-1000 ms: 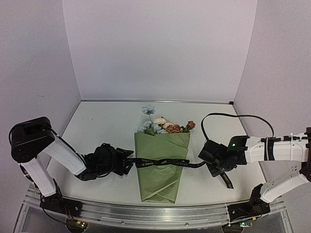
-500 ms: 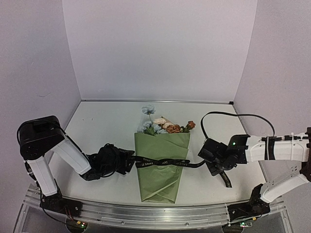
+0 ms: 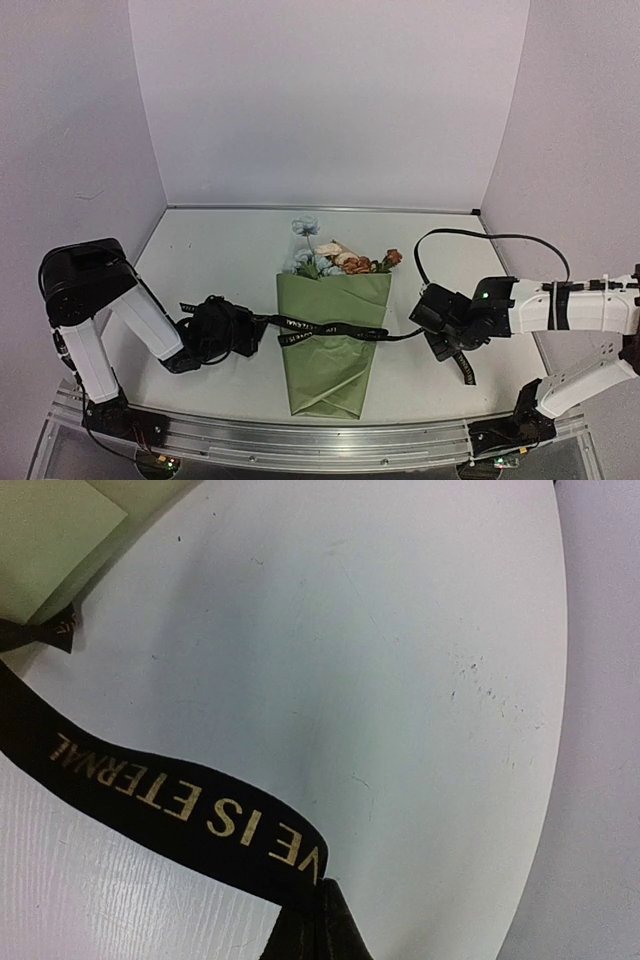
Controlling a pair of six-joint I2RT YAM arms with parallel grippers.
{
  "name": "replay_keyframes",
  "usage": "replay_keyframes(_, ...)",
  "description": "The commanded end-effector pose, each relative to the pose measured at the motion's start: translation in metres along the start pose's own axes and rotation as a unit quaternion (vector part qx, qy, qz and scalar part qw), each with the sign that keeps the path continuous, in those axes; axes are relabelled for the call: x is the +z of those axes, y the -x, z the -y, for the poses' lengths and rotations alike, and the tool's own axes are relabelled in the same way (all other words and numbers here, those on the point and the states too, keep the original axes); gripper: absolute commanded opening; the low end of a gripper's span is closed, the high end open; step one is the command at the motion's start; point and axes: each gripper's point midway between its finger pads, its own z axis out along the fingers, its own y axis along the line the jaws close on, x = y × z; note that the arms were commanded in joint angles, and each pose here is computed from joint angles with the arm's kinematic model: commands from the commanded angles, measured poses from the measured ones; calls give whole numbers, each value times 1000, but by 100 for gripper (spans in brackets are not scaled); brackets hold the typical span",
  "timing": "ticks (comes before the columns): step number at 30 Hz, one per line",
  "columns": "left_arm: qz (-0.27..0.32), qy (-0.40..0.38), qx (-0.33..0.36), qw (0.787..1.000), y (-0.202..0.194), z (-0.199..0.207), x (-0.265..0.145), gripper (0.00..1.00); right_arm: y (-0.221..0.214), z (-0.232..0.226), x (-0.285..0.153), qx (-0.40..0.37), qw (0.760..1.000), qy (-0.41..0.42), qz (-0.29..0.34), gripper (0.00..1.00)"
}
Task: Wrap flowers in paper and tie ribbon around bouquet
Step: Tie the ribbon around the folded bouquet.
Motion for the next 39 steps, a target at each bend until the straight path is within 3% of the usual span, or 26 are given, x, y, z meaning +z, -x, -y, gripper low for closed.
replay_keyframes(1,-4,-21,87,996,-3,36,-21,0,9,12,-6,19,999,-23,19,0)
replay_keyframes(8,37,39,147,988,34,29,-51,0,12,20,7,37,997,-64,1,0)
replay_keyframes(18,106,121,100,982,142,-40,-111,0,-36,73,39,198,970,-118,-72,0)
replay_keyframes(30,136,129,54,981,234,-31,-135,0,-92,100,61,375,908,-118,-143,0)
replay_keyframes(35,147,123,51,980,259,-15,-139,0,-111,107,68,432,878,-112,-173,0)
replay_keyframes(39,150,137,59,977,266,-11,-141,0,-111,108,73,440,871,-105,-189,0)
